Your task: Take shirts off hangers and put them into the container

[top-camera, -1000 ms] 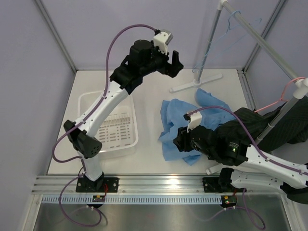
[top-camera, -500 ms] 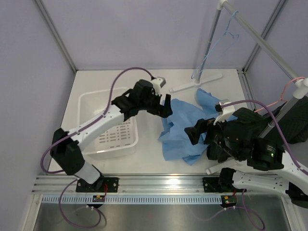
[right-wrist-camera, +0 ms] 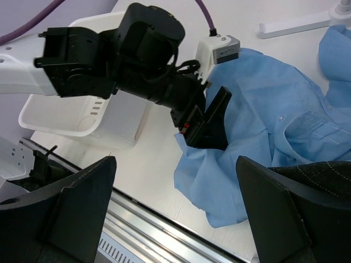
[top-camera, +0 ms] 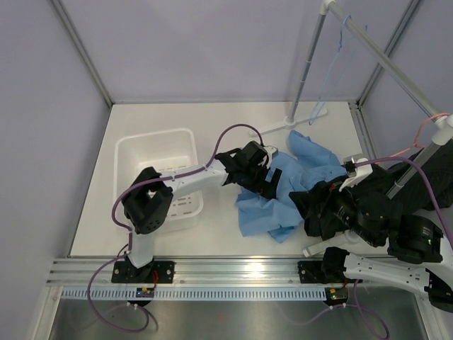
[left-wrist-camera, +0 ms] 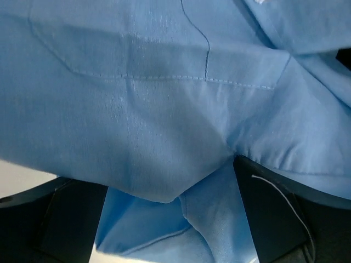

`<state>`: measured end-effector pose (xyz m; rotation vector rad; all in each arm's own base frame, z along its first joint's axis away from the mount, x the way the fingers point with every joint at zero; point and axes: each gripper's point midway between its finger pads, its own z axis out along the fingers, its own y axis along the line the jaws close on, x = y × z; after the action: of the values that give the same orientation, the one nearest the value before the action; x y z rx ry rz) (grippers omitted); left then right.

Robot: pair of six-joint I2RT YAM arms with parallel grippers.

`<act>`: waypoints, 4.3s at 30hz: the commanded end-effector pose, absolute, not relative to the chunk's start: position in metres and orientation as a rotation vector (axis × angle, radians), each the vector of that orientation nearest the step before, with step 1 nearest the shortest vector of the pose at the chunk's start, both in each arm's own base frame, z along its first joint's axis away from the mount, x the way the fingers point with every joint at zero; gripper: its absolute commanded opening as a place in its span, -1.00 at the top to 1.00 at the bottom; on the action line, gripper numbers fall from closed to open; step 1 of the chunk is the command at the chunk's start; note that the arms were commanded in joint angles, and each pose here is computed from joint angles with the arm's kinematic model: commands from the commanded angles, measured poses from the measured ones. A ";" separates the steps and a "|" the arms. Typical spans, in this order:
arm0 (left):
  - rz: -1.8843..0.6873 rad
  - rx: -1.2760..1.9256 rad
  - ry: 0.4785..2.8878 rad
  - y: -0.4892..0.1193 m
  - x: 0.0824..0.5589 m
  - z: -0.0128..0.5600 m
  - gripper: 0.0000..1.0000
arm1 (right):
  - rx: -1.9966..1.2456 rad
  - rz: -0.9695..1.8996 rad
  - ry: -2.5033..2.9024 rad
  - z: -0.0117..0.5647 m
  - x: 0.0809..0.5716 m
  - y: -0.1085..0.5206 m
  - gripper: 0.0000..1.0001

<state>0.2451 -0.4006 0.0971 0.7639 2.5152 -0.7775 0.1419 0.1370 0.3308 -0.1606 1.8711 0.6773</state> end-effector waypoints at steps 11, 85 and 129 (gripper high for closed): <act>-0.287 0.538 2.531 -0.392 0.299 0.039 -0.97 | -0.187 0.699 1.893 0.321 0.141 0.150 -0.99; 0.521 -0.172 0.607 0.038 0.150 0.789 1.00 | -0.627 0.852 1.991 0.303 0.138 0.296 -0.99; 0.719 -0.409 1.840 0.058 0.237 0.339 1.00 | -0.597 0.879 1.977 0.342 0.134 0.288 -0.98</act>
<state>0.2245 0.0696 0.3354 -0.4021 1.8503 0.8662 0.1342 0.2838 0.3226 -0.6077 2.0112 0.8543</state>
